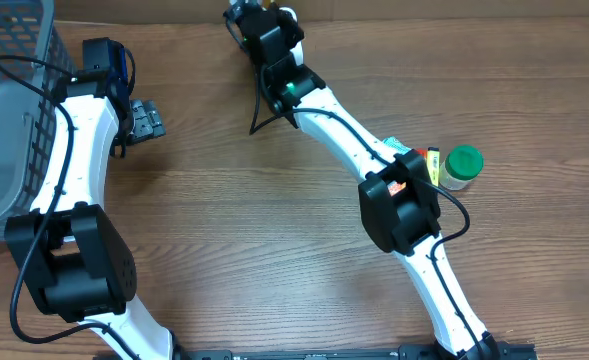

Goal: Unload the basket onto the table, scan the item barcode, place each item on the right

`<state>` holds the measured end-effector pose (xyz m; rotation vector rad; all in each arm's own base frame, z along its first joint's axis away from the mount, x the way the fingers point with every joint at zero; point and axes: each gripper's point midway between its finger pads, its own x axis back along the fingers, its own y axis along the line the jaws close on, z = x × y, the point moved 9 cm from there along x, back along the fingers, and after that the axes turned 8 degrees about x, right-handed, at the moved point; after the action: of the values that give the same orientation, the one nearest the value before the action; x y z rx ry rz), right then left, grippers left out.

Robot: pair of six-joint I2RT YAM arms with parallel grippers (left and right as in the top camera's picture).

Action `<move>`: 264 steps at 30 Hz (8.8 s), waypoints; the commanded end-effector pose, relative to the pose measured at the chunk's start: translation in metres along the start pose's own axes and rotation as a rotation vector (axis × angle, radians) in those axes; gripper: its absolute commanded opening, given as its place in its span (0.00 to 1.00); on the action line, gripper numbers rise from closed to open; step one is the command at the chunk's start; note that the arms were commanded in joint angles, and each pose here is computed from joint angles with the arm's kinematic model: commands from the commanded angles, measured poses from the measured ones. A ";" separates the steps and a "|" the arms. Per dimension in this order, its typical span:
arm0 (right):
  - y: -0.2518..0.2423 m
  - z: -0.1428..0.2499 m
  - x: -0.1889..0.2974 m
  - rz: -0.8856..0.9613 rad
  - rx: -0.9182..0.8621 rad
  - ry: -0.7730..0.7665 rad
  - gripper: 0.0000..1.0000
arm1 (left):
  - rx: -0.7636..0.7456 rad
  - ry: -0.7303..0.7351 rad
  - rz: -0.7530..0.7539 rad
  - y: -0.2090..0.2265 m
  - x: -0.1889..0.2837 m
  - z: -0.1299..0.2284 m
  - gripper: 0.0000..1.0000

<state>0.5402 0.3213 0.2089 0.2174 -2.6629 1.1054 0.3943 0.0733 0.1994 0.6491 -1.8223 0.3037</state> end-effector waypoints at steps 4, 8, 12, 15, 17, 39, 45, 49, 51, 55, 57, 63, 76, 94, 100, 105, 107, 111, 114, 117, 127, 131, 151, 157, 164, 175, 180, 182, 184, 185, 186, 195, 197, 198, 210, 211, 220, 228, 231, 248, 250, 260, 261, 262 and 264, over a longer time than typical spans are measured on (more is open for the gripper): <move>0.014 0.003 0.006 -0.062 0.007 0.042 0.04 | 0.014 -0.024 -0.003 0.000 0.004 -0.005 1.00; 0.019 0.009 0.006 -0.088 -0.003 0.070 0.04 | 0.014 -0.024 -0.003 0.000 0.004 -0.005 1.00; 0.030 0.011 0.008 -0.203 0.014 0.056 0.04 | 0.015 -0.023 -0.004 0.000 0.004 -0.005 1.00; 0.038 0.013 0.010 -0.285 0.023 0.047 0.04 | 0.014 -0.024 -0.003 0.000 0.004 -0.005 1.00; 0.038 0.013 0.010 -0.290 0.024 0.049 0.04 | 0.014 -0.024 -0.003 0.000 0.004 -0.005 1.00; -0.101 -0.014 0.128 -0.446 -0.333 0.257 0.04 | 0.012 -0.023 -0.003 -0.001 0.004 -0.005 1.00; -0.101 0.036 0.162 -0.815 -0.359 0.540 0.04 | 0.013 -0.024 -0.003 -0.001 0.004 -0.005 1.00; -0.099 0.077 0.181 -1.003 -0.317 0.751 0.04 | 0.013 -0.024 -0.003 -0.001 0.004 -0.005 1.00; -0.096 0.091 0.185 -1.029 -0.309 0.830 0.04 | 0.013 -0.024 -0.003 -0.001 0.004 -0.005 1.00; -0.086 0.117 0.182 -1.050 -0.314 0.932 0.10 | 0.013 -0.023 -0.003 -0.001 0.004 -0.005 1.00; -0.081 0.129 0.180 -1.049 -0.312 0.971 0.12 | 0.013 -0.024 -0.003 -0.001 0.004 -0.005 1.00; -0.061 0.164 0.173 -1.031 -0.291 1.063 0.30 | 0.013 -0.024 -0.003 -0.001 0.004 -0.005 1.00; -0.050 0.187 0.166 -0.977 -0.331 1.114 1.00 | 0.013 -0.024 -0.003 -0.001 0.004 -0.005 1.00; -0.050 0.168 0.123 -0.876 -0.378 0.825 1.00 | 0.013 -0.024 -0.003 -0.001 0.004 -0.005 1.00; -0.051 0.160 0.111 -0.843 -0.391 0.736 1.00 | 0.013 -0.024 -0.003 -0.001 0.004 -0.005 1.00; -0.052 0.158 0.108 -0.835 -0.394 0.714 1.00 | 0.013 -0.024 -0.002 -0.001 0.004 -0.005 1.00; -0.052 0.158 0.108 -0.835 -0.394 0.714 1.00 | 0.013 -0.024 -0.003 -0.001 0.004 -0.005 1.00; -0.052 0.158 0.108 -0.834 -0.394 0.714 1.00 | 0.013 -0.024 -0.003 -0.001 0.004 -0.005 1.00; -0.052 0.158 0.108 -0.835 -0.394 0.714 1.00 | 0.013 -0.024 -0.003 -0.001 0.004 -0.005 1.00; -0.052 0.158 0.108 -0.835 -0.394 0.714 1.00 | 0.013 -0.024 -0.003 -0.001 0.004 -0.005 1.00; -0.052 0.158 0.108 -0.835 -0.394 0.714 1.00 | 0.013 -0.024 -0.003 -0.001 0.004 -0.005 1.00; -0.052 0.158 0.108 -0.835 -0.394 0.714 1.00 | 0.012 -0.024 -0.002 -0.001 0.004 -0.005 1.00; -0.052 0.158 0.108 -0.834 -0.394 0.714 1.00 | 0.090 -0.298 0.124 0.032 0.123 -0.004 1.00; -0.052 0.158 0.108 -0.835 -0.394 0.714 1.00 | 0.138 -0.464 0.200 0.059 0.190 0.013 1.00; -0.052 0.158 0.108 -0.834 -0.394 0.714 1.00 | 0.188 -0.636 0.279 0.091 0.253 0.045 1.00; -0.052 0.158 0.108 -0.835 -0.394 0.714 1.00 | 0.194 -0.655 0.288 0.096 0.260 0.052 1.00; -0.052 0.158 0.108 -0.835 -0.394 0.714 1.00 | 0.184 -0.622 0.272 0.097 0.246 0.062 1.00; -0.052 0.158 0.108 -0.835 -0.394 0.714 1.00 | 0.178 -0.602 0.263 0.099 0.237 0.071 1.00; -0.052 0.158 0.108 -0.835 -0.394 0.714 1.00 | 0.172 -0.580 0.253 0.101 0.227 0.082 1.00; -0.052 0.158 0.108 -0.834 -0.394 0.714 1.00 | 0.167 -0.563 0.245 0.102 0.220 0.089 1.00; -0.052 0.158 0.108 -0.834 -0.394 0.714 1.00 | 0.162 -0.546 0.237 0.102 0.212 0.095 1.00; -0.052 0.158 0.108 -0.835 -0.394 0.714 1.00 | 0.126 -0.423 0.181 0.115 0.146 0.165 1.00; -0.052 0.158 0.108 -0.835 -0.394 0.714 1.00 | 0.123 -0.410 0.175 0.117 0.137 0.175 1.00; -0.052 0.158 0.108 -0.835 -0.394 0.714 1.00 | 0.121 -0.406 0.173 0.118 0.133 0.179 1.00; -0.052 0.158 0.108 -0.835 -0.394 0.714 1.00 | 0.137 -0.458 0.197 0.127 0.122 0.205 1.00; -0.052 0.158 0.108 -0.835 -0.394 0.714 1.00 | 0.142 -0.477 0.205 0.127 0.123 0.205 1.00; -0.052 0.158 0.108 -0.835 -0.394 0.714 1.00 | 0.196 -0.653 0.291 0.128 0.139 0.198 1.00; -0.052 0.158 0.108 -0.835 -0.394 0.714 1.00 | 0.257 -0.881 0.403 0.129 0.153 0.195 1.00; -0.052 0.158 0.108 -0.835 -0.394 0.714 1.00 | 0.257 -0.926 0.438 0.127 0.148 0.199 1.00; -0.052 0.158 0.108 -0.835 -0.394 0.714 1.00 | 0.367 -1.373 0.722 0.125 0.167 0.203 1.00; -0.052 0.158 0.108 -0.835 -0.394 0.714 1.00 | 0.377 -1.401 0.737 0.127 0.170 0.204 1.00; -0.052 0.158 0.108 -0.835 -0.394 0.714 1.00 | 0.352 -1.371 0.737 0.122 0.158 0.205 1.00; -0.052 0.158 0.108 -0.834 -0.394 0.714 1.00 | 0.351 -1.367 0.735 0.121 0.156 0.205 1.00; -0.052 0.158 0.108 -0.835 -0.394 0.714 1.00 | 0.350 -1.364 0.733 0.121 0.155 0.205 1.00; -0.052 0.158 0.108 -0.835 -0.394 0.714 1.00 | 0.347 -1.357 0.731 0.120 0.152 0.206 1.00</move>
<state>0.4201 0.1714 0.1699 0.6456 -1.7855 0.2906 0.1285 0.0259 0.2871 0.4010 -3.3602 0.7859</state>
